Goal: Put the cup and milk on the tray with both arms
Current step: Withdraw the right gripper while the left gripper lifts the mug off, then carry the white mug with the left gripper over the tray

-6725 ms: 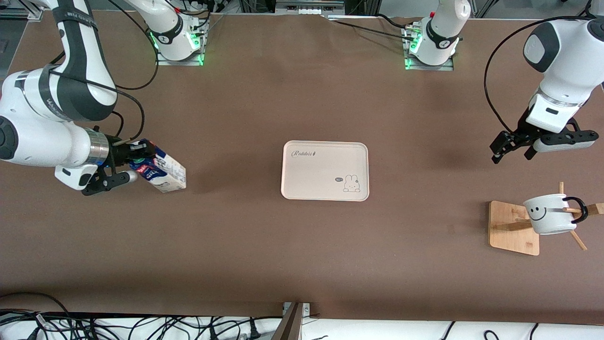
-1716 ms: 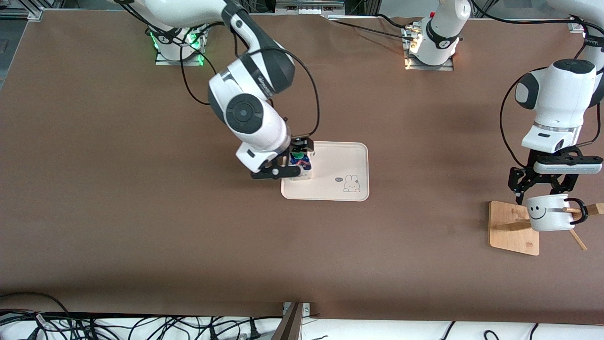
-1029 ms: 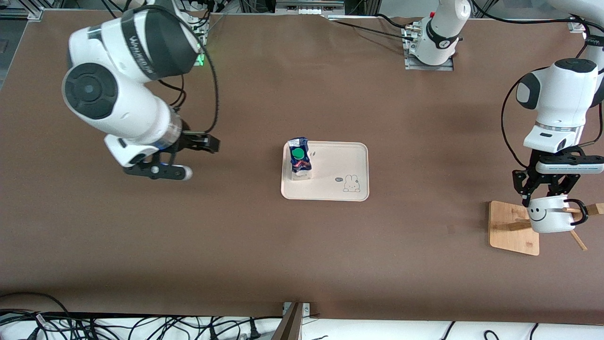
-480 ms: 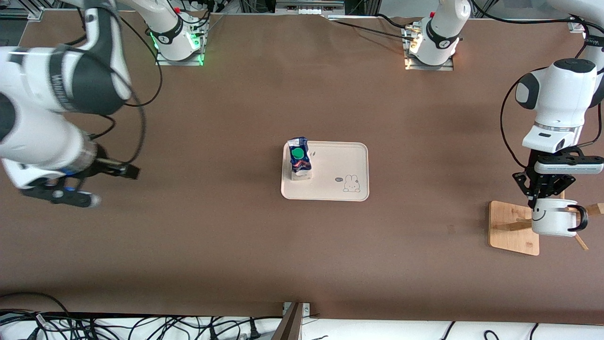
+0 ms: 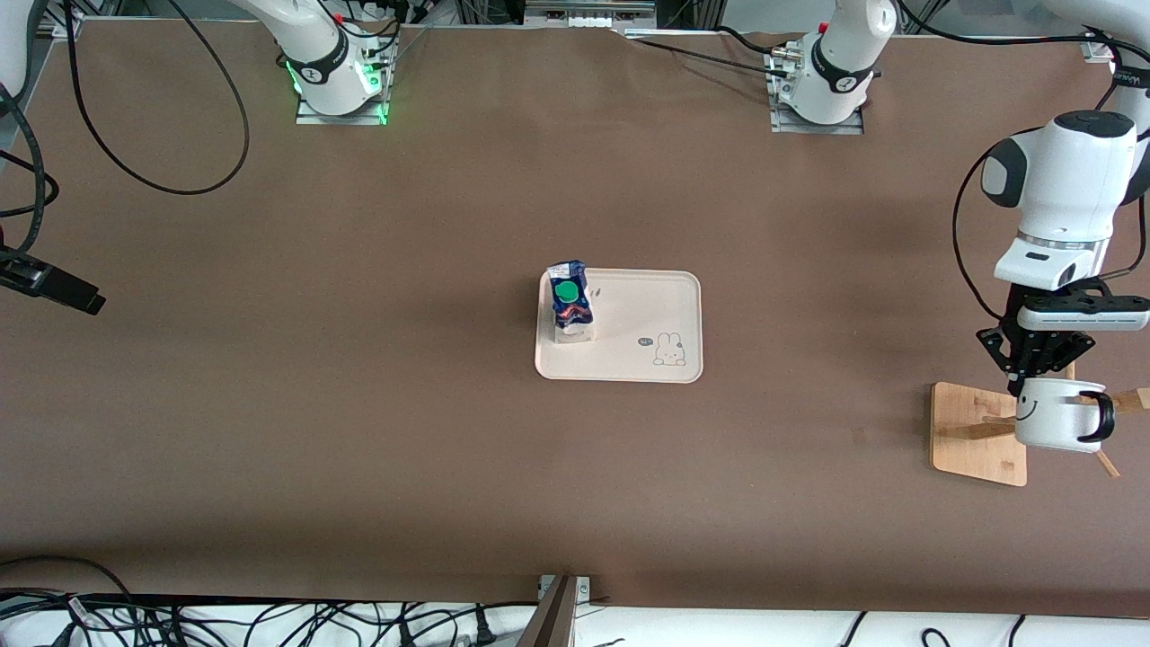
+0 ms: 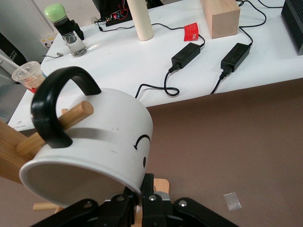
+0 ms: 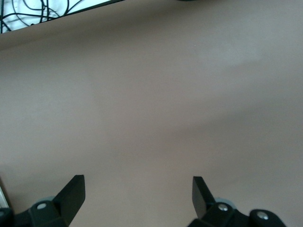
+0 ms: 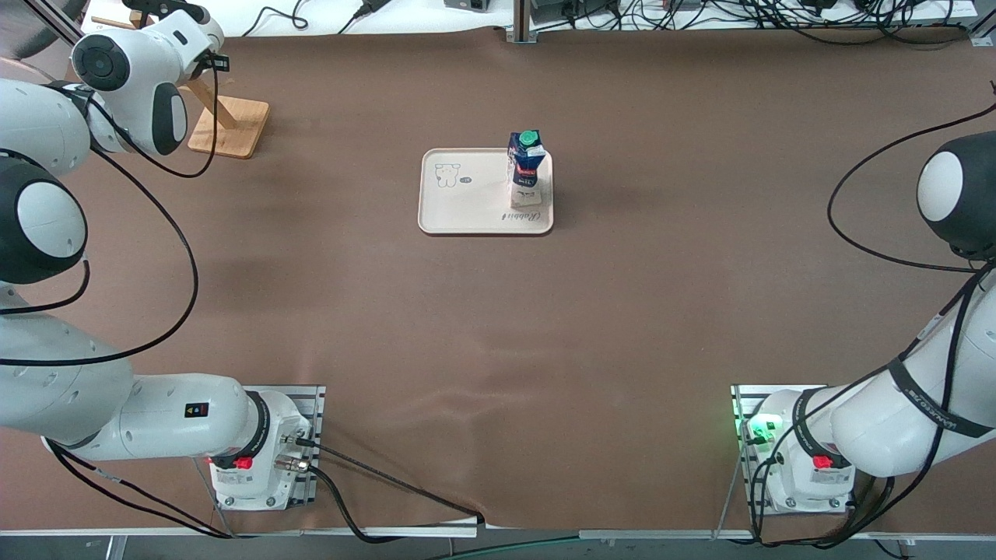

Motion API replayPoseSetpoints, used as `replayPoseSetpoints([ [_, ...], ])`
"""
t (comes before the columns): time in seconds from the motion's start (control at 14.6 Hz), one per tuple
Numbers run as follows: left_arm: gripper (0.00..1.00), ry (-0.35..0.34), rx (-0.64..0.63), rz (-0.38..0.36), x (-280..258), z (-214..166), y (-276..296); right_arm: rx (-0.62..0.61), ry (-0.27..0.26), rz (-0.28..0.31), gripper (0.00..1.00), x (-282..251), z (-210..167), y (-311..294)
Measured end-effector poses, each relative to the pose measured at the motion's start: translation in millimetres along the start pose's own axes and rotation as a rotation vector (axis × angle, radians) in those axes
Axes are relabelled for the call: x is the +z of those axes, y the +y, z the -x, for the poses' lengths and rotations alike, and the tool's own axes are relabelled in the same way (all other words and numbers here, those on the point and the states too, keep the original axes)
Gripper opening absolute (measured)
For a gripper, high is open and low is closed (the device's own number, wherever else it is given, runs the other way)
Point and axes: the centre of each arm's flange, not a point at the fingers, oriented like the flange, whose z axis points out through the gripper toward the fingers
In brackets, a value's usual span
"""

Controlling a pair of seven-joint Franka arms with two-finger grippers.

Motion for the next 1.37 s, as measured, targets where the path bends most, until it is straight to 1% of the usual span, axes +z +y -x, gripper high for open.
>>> replayPoseSetpoints([
  [0.21, 0.07, 0.006, 0.008, 0.008, -1.3, -3.0, 6.5, -0.227, 0.036, 0.001, 1.0, 5.4, -5.6, -15.9],
  [0.27, 0.07, 0.01, 0.013, 0.013, -2.8, -5.3, 10.5, -0.266, 0.039, 0.002, 1.0, 6.4, -6.6, -16.6],
  [0.41, 0.07, 0.02, 0.016, 0.025, -6.0, -10.2, 20.0, -0.292, 0.04, 0.004, 1.0, 6.5, -7.4, -14.3],
  [0.62, 0.07, 0.03, 0.016, 0.049, -8.7, -16.0, 38.4, -0.293, 0.04, 0.006, 1.0, 6.5, -8.2, -11.0],
  [0.89, 0.07, 0.042, -0.001, 0.111, -13.6, -27.6, 83.2, -0.285, 0.041, 0.005, 1.0, 6.2, -8.6, -9.5],
  [0.96, 0.07, 0.023, 0.006, 0.128, -14.2, -31.5, 97.4, -0.263, 0.038, 0.0, 1.0, 7.2, -9.4, -5.7],
  [1.1, 0.07, -0.061, 0.021, 0.156, -14.7, -40.6, 127.9, -0.22, 0.036, -0.036, 1.0, 11.6, -10.7, 2.5],
  [1.24, 0.07, -0.172, 0.022, 0.172, -20.4, -56.0, 161.8, -0.216, 0.062, -0.045, 1.0, 13.5, -9.2, 9.7],
  [1.37, 0.07, -0.294, 0.044, 0.173, -33.4, -74.3, 196.4, -0.203, 0.08, -0.057, 1.0, 13.6, -1.7, 10.3],
])
